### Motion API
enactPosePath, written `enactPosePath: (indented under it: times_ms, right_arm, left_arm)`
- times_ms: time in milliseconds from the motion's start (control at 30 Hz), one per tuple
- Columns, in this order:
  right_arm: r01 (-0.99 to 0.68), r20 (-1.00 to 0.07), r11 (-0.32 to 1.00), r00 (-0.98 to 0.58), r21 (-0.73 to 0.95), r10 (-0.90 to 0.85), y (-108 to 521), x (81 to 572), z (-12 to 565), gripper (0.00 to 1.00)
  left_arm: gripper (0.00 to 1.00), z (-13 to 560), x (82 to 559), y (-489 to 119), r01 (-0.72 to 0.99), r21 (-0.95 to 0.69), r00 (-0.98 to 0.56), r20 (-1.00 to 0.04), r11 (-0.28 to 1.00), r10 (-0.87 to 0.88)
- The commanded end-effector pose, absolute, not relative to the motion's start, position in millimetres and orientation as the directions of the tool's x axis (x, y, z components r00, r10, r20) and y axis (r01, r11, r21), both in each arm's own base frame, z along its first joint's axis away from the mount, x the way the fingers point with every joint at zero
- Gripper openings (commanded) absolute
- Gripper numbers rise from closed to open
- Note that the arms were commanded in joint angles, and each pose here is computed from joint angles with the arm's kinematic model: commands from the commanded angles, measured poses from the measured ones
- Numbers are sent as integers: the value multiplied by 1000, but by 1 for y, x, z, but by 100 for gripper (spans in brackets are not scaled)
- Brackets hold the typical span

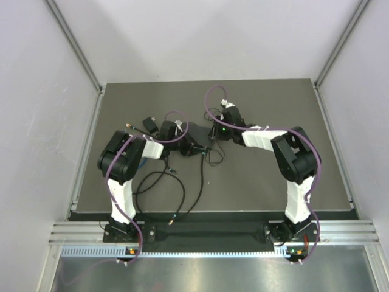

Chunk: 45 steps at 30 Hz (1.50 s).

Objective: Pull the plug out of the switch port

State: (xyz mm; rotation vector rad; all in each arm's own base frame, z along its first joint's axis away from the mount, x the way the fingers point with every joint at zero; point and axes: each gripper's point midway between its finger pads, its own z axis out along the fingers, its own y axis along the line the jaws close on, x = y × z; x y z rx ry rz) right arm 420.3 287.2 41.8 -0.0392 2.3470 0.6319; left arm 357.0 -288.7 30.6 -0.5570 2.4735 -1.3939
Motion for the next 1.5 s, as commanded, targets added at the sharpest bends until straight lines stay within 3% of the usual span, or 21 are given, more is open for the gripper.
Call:
enactPosePath:
  times_ms: [0, 167, 333, 600, 933, 1233, 1467]
  right_arm:
    - [-190, -619, 924, -783, 331, 61, 282, 411, 14, 33]
    - [-208, -652, 924, -757, 321, 56, 283, 412, 22, 35]
    - [-258, -655, 904, -755, 341, 32, 287, 401, 33, 48]
    - [-352, -667, 844, -745, 405, 9, 286, 360, 54, 50]
    - [-388, -618, 820, -784, 420, -54, 295, 352, 43, 45]
    - [-363, -637, 838, -771, 408, -24, 303, 365, 47, 43]
    - [-200, -645, 943, -764, 267, 20, 274, 380, 33, 38]
  left_arm:
    - [0, -2, 295, -278, -531, -687, -837, 332, 496, -436]
    - [0, -6, 299, -275, -485, -670, -865, 271, 562, -423]
    - [0, -14, 301, -274, -478, -671, -864, 244, 566, -440]
    - [0, -11, 310, -280, -452, -698, -872, 215, 555, -440]
    - [0, -10, 311, -286, -437, -694, -882, 207, 571, -423]
    - [0, -11, 309, -293, -423, -688, -894, 207, 590, -398]
    - [0, -6, 307, -298, -399, -694, -906, 199, 599, -373]
